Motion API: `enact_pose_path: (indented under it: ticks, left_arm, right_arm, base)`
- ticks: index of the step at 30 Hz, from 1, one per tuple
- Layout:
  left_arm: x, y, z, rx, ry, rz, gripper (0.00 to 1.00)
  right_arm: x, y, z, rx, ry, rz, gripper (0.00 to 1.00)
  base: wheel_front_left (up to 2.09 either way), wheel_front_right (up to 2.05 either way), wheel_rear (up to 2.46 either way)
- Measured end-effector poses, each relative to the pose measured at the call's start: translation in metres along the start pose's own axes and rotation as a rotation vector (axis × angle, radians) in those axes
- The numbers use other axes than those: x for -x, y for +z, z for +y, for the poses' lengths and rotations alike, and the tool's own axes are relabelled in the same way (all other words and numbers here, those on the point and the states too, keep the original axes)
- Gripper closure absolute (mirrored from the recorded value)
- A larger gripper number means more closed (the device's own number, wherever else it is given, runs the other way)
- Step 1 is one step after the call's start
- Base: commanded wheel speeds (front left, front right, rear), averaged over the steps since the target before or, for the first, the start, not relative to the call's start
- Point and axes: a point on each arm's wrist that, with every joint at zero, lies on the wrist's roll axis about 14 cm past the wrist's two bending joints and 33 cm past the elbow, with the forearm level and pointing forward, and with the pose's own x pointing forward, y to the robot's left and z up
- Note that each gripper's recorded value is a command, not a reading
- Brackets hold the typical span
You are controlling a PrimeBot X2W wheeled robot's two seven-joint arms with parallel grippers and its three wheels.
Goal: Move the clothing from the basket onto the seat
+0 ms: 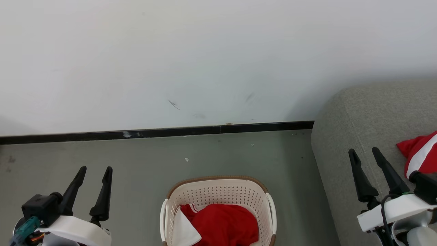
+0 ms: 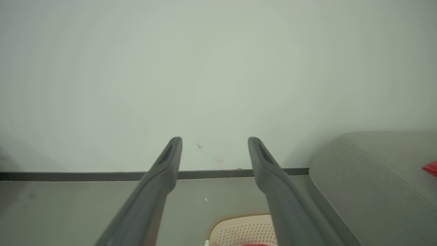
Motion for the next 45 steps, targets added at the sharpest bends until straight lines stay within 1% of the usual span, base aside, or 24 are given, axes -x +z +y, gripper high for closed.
enact_pose_path:
  ticks: [5,12,28,45]
  left_arm:
    - [0.009,-0.001,0.006,-0.013,0.024,-0.002,0.00]
    - [0.012,0.000,0.012,-0.044,0.037,-0.009,0.00]
    - [0.012,-0.003,0.008,-0.027,0.033,-0.014,0.00]
    - [0.015,-0.007,0.011,-0.055,0.032,-0.007,0.00]
  right_arm:
    - [0.012,-0.013,0.003,-0.030,-0.022,0.031,0.00]
    - [0.016,-0.016,0.008,-0.026,-0.018,0.034,0.00]
    - [0.013,-0.001,0.010,-0.011,-0.021,-0.015,0.00]
    - [0.011,0.002,0.014,-0.014,-0.016,-0.029,0.00]
  base:
    - [0.00,0.00,0.00]
    - [0.00,0.00,0.00]
    - [0.00,0.00,0.00]
    - [0.00,0.00,0.00]
